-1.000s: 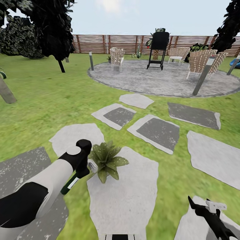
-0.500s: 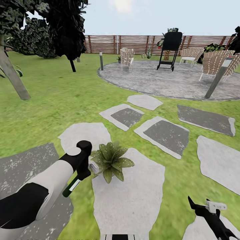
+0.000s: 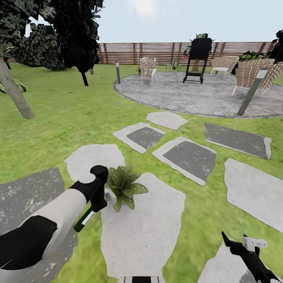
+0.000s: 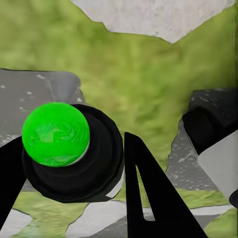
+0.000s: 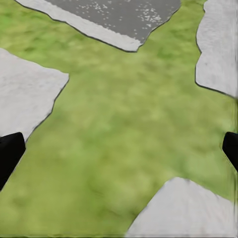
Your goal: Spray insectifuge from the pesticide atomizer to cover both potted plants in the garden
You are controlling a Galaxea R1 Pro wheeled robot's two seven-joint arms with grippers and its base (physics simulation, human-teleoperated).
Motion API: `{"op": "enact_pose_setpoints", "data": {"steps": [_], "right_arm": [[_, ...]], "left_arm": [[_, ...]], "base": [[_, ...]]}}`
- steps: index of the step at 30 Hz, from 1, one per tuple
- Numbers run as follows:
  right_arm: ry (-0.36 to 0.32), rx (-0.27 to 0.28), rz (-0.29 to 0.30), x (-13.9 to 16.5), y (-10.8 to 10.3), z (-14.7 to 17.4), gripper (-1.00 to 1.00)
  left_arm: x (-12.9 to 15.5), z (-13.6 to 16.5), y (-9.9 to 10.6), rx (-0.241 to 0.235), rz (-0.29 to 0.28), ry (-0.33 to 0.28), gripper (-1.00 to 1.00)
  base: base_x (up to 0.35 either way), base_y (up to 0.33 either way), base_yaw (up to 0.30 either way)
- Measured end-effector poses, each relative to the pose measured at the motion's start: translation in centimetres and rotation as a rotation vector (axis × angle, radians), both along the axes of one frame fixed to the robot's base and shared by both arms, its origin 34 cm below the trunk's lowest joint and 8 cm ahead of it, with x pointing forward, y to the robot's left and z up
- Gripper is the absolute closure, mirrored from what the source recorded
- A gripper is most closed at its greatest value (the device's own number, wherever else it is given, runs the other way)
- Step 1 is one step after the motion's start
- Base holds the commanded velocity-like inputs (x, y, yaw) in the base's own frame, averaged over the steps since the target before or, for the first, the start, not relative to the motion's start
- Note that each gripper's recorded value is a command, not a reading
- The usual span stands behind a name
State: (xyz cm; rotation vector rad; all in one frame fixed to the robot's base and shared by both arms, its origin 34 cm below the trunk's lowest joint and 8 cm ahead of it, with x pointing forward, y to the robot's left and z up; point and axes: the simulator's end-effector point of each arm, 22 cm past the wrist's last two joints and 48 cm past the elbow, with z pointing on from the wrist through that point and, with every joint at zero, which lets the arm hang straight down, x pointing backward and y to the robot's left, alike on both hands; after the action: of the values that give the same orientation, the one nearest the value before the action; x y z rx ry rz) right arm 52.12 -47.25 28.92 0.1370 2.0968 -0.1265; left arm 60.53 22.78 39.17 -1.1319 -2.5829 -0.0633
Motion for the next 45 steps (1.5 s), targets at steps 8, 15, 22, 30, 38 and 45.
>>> {"op": "enact_pose_setpoints", "data": {"steps": [8, 15, 22, 30, 38, 45], "right_arm": [[-0.002, 0.000, 0.000, 0.1, 0.0, 0.1, -1.00], [-0.002, 0.000, 0.000, 0.1, 0.0, 0.1, -1.00], [-0.002, -0.001, 0.000, 0.0, 0.0, 0.1, -1.00], [-0.002, -0.001, 0.000, 0.0, 0.0, 0.1, -1.00], [-0.002, 0.000, 0.000, 0.1, 0.0, 0.1, -1.00], [-0.001, 0.000, 0.000, 0.0, 0.0, 0.0, -1.00]], "left_arm": [[0.0, 0.0, 0.1, 0.002, 0.001, -0.002, 1.00], [0.0, 0.1, 0.0, 0.002, 0.001, -0.002, 1.00], [0.1, 0.1, 0.0, 0.001, 0.001, -0.003, 1.00], [0.1, 0.1, 0.0, 0.003, 0.000, -0.003, 1.00], [-1.0, -0.7, -0.2, -0.012, 0.004, 0.017, 1.00], [-2.8, -2.2, -3.2, -0.099, -0.037, -0.021, 1.00]], "base": [[-0.075, -0.024, 0.117], [-0.001, 0.000, 0.270], [0.129, -0.003, 0.156], [0.046, -0.003, 0.002], [-0.001, 0.000, 0.109], [-0.268, 0.000, 0.222]]}}
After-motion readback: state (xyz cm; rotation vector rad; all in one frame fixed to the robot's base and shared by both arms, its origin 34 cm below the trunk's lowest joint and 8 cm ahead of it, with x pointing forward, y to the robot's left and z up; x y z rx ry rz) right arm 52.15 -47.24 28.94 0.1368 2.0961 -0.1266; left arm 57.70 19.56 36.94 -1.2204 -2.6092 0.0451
